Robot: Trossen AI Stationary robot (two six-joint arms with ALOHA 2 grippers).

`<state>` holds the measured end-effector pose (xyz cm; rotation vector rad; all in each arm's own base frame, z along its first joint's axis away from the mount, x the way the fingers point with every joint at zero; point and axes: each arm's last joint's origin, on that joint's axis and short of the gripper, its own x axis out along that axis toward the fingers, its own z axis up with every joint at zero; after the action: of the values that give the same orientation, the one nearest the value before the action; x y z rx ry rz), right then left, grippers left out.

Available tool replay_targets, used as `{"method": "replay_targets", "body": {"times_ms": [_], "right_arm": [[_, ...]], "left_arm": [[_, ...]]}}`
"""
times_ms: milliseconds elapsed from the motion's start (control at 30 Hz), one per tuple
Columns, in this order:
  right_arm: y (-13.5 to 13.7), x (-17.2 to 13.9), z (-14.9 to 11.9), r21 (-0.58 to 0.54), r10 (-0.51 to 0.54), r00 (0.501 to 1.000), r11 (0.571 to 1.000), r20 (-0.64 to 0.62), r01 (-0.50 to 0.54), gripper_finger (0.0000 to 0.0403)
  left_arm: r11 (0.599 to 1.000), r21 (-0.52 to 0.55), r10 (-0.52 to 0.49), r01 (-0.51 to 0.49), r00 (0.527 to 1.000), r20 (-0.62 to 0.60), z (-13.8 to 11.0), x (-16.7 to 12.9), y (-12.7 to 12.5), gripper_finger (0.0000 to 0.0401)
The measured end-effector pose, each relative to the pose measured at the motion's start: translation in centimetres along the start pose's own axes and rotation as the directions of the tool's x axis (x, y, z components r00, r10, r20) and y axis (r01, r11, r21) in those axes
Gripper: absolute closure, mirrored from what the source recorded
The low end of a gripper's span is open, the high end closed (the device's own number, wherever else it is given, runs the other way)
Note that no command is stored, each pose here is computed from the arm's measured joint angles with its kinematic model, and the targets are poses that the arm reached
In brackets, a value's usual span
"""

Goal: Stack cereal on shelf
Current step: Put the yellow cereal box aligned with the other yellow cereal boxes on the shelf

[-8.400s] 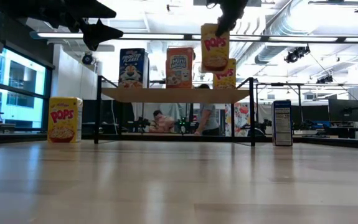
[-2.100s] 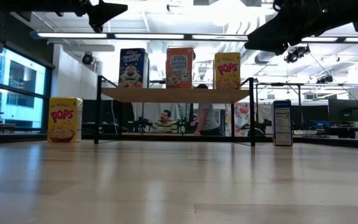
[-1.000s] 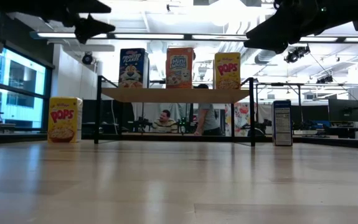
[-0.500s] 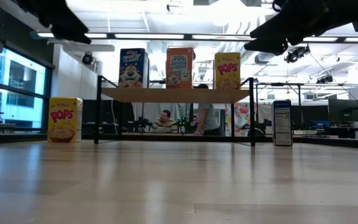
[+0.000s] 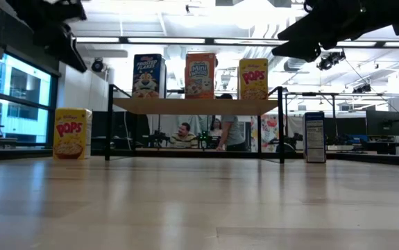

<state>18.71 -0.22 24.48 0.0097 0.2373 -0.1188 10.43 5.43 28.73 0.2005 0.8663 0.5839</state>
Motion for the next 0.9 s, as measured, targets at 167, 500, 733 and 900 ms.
{"method": "replay_targets", "body": {"times_ms": [167, 500, 733, 900], "right_arm": [[0.0, 0.0, 0.0, 0.0, 0.0, 1.0, 1.0, 0.002, 0.0, 0.0109], [0.0, 0.0, -0.2, -0.002, -0.001, 1.0, 1.0, -0.017, 0.001, 0.0109], [0.0, 0.0, -0.3, 0.0, 0.003, 0.999, 1.0, -0.034, -0.003, 0.0109], [0.0, 0.0, -0.3, 0.0, 0.004, 0.999, 1.0, -0.034, -0.004, 0.0109]], "left_arm": [[0.999, 0.044, 0.009, -0.003, 0.993, -0.117, 0.2, 2.1, 0.7, 0.0116], [0.999, -0.003, -0.036, 0.037, 0.966, -0.258, -0.7, 4.9, 3.0, 0.0117], [0.999, -0.006, -0.037, 0.036, 0.962, -0.27, -1.4, 5.2, 4.3, 0.0117], [0.998, -0.017, -0.069, 0.067, 0.95, -0.304, -1.8, 6.0, 5.0, 0.0117]]}}
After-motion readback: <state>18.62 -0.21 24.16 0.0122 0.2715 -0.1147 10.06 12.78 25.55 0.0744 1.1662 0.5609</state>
